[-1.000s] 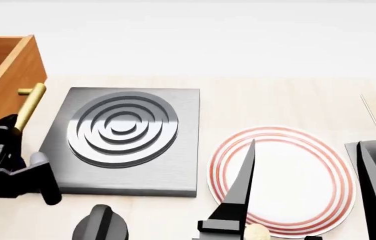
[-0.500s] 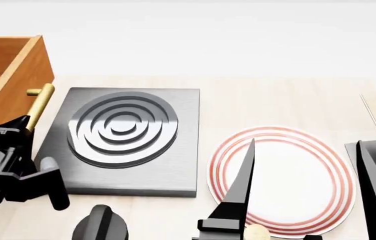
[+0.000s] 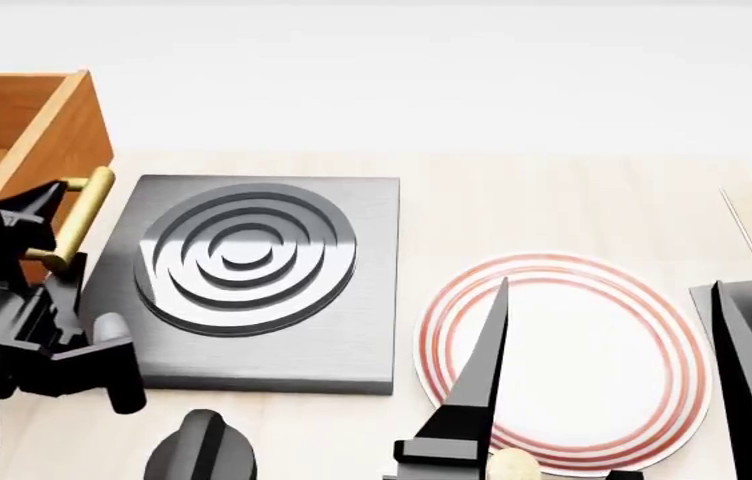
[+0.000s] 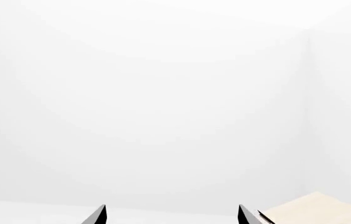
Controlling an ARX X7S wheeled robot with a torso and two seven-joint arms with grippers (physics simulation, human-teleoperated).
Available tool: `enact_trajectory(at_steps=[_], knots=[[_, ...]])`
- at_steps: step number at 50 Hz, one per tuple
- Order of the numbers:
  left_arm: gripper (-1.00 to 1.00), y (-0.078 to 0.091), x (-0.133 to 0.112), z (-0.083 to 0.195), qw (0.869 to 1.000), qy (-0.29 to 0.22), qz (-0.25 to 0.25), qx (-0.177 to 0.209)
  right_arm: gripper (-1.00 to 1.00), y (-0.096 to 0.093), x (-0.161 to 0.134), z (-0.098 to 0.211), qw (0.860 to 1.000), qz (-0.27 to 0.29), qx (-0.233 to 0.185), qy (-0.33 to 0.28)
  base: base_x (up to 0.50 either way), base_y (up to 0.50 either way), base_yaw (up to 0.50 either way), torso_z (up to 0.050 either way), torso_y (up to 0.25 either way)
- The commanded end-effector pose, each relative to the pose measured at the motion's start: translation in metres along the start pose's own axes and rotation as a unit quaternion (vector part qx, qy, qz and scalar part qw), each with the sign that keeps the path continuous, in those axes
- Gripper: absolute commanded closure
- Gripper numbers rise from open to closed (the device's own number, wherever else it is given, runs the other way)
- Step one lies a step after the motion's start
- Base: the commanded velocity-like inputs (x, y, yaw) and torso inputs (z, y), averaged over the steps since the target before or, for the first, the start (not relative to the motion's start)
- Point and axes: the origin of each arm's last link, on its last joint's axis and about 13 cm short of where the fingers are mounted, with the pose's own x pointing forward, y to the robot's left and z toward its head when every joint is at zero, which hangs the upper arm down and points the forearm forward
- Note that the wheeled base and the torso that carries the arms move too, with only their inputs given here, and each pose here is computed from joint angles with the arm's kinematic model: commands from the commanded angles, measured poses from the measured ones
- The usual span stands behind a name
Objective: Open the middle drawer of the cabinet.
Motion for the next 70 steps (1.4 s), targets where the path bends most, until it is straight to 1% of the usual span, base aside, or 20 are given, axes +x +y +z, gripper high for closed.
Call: enact_trajectory(at_steps=[1,9,15,18,19,23,24,28,29,34,39,44,45,47,51,55,60,61,64,70], knots=[[-1.0,0.002,0.008,0.008,1.0,-0.006,-0.009,-0.008,-1.0,0.003,0.003,0.003,1.0,0.006,0.01,-0.019,0.0,0.0,0.0,0.0,0.0],[-1.0,-0.017,0.004,0.006,0.996,0.007,-0.081,-0.048,-1.0,0.003,0.002,0.004,1.0,0.007,0.011,-0.022,0.0,0.0,0.0,0.0,0.0],[-1.0,-0.029,0.002,0.007,0.991,0.013,-0.108,-0.072,-1.0,0.003,0.002,0.004,1.0,0.008,0.011,-0.023,0.0,0.0,0.0,0.0,0.0],[-1.0,-0.025,0.004,0.009,0.995,0.006,-0.075,-0.067,-1.0,0.003,0.002,0.003,1.0,0.008,0.011,-0.022,0.0,0.0,0.0,0.0,0.0],[-1.0,-0.021,0.004,0.009,0.997,0.0,-0.056,-0.05,-1.0,0.003,0.003,0.003,1.0,0.009,0.012,-0.022,0.0,0.0,0.0,0.0,0.0],[-1.0,-0.011,0.002,0.013,0.999,-0.011,-0.014,-0.046,-1.0,0.003,0.003,0.002,1.0,0.01,0.013,-0.021,0.0,0.0,0.0,0.0,0.0],[-1.0,-0.008,0.0,0.015,0.999,-0.019,-0.003,-0.036,-1.0,0.003,0.003,0.002,1.0,0.01,0.013,-0.021,0.0,0.0,0.0,0.0,0.0],[-1.0,-0.002,-0.008,0.019,0.999,-0.03,0.023,-0.034,-1.0,0.003,0.004,0.002,1.0,0.01,0.013,-0.021,0.0,0.0,0.0,0.0,0.0],[-1.0,0.002,-0.011,0.02,0.998,-0.034,0.044,-0.021,-1.0,0.003,0.004,0.002,1.0,0.01,0.013,-0.021,0.0,0.0,0.0,0.0,0.0],[-1.0,0.007,-0.021,0.023,0.997,-0.04,0.066,-0.019,-1.0,0.003,0.003,0.002,1.0,0.011,0.014,-0.021,0.0,0.0,0.0,0.0,0.0],[-1.0,0.011,-0.035,0.027,0.995,-0.054,0.068,-0.04,-1.0,0.003,0.003,0.003,1.0,0.011,0.014,-0.021,0.0,0.0,0.0,0.0,0.0],[-1.0,0.022,-0.049,0.03,0.991,-0.07,0.07,-0.093,-1.0,0.003,0.003,0.003,1.0,0.012,0.015,-0.022,0.0,0.0,0.0,0.0,0.0],[-1.0,0.027,-0.052,0.031,0.988,-0.073,0.071,-0.116,-1.0,0.003,0.003,0.003,1.0,0.011,0.015,-0.022,0.0,0.0,0.0,0.0,0.0],[-1.0,0.031,-0.055,0.031,0.986,-0.078,0.071,-0.128,-1.0,0.003,0.003,0.003,1.0,0.011,0.015,-0.022,0.0,0.0,0.0,0.0,0.0],[-1.0,0.044,-0.062,0.031,0.977,-0.082,0.071,-0.185,-1.0,0.003,0.003,0.003,1.0,0.012,0.015,-0.022,0.0,0.0,0.0,0.0,0.0],[-1.0,0.058,-0.072,0.031,0.963,-0.09,0.063,-0.246,-1.0,0.003,0.003,0.004,1.0,0.012,0.014,-0.022,0.0,0.0,0.0,0.0,0.0],[-1.0,0.072,-0.08,0.031,0.948,-0.095,0.053,-0.298,-1.0,0.004,0.003,0.003,1.0,0.013,0.014,-0.021,0.0,0.0,0.0,0.0,0.0],[-1.0,0.076,-0.083,0.031,0.942,-0.097,0.048,-0.317,-1.0,0.004,0.003,0.003,1.0,0.013,0.015,-0.021,0.0,0.0,0.0,0.0,0.0],[-1.0,0.082,-0.085,0.031,0.935,-0.101,0.047,-0.337,-1.0,0.004,0.003,0.003,1.0,0.013,0.015,-0.022,0.0,0.0,0.0,0.0,0.0],[-1.0,0.105,-0.092,0.031,0.908,-0.107,0.034,-0.404,-1.0,0.004,0.003,0.004,1.0,0.013,0.015,-0.022,0.0,0.0,0.0,0.0,0.0]])
